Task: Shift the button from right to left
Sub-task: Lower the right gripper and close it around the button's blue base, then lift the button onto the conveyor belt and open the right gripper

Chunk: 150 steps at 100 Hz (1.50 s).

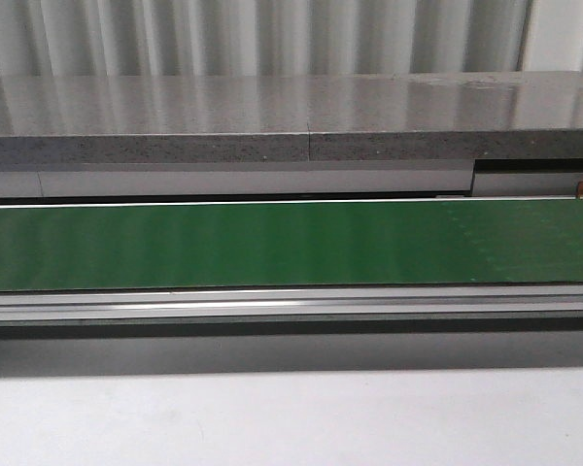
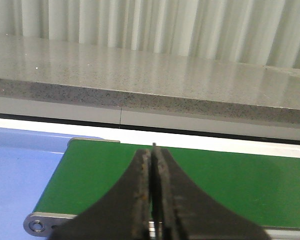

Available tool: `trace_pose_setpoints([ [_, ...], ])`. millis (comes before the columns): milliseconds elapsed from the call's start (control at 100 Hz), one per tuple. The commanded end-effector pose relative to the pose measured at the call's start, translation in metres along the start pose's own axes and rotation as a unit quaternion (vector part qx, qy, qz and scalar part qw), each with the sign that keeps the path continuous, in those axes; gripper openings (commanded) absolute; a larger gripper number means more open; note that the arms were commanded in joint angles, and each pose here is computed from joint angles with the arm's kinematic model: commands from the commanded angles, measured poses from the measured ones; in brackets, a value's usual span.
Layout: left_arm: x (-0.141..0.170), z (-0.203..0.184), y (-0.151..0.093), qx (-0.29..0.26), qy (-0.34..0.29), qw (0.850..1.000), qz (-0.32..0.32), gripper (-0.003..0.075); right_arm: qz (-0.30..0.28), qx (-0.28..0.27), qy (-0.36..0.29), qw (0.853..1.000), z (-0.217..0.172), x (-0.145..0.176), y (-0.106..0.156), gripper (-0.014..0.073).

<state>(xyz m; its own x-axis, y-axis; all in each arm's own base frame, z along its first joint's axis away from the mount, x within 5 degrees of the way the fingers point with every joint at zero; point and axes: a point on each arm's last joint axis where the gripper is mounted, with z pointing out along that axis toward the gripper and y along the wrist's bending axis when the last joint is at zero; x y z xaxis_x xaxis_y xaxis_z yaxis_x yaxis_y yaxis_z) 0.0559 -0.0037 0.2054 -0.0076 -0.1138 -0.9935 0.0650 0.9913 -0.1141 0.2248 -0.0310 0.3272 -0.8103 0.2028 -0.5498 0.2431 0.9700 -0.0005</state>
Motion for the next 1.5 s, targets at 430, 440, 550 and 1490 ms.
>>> trace_pose_setpoints([
  [430,-0.001,-0.002,0.000,0.005,-0.045,0.999,-0.006,-0.0020,0.063,0.029,0.009,0.998,0.073,-0.054,-0.082,0.0643],
  [440,-0.001,-0.002,0.000,0.005,-0.045,0.999,-0.006,-0.0020,0.064,0.030,0.010,0.997,0.075,-0.053,-0.083,0.0643],
  [550,-0.001,-0.002,0.000,0.005,-0.045,0.999,-0.006,-0.0020,0.076,0.039,0.020,0.996,0.098,-0.053,-0.097,0.0643],
  [1490,-0.001,-0.002,0.000,0.005,-0.045,0.999,-0.006,-0.0020,0.085,0.046,0.101,0.990,0.195,-0.028,-0.130,0.0305],
])
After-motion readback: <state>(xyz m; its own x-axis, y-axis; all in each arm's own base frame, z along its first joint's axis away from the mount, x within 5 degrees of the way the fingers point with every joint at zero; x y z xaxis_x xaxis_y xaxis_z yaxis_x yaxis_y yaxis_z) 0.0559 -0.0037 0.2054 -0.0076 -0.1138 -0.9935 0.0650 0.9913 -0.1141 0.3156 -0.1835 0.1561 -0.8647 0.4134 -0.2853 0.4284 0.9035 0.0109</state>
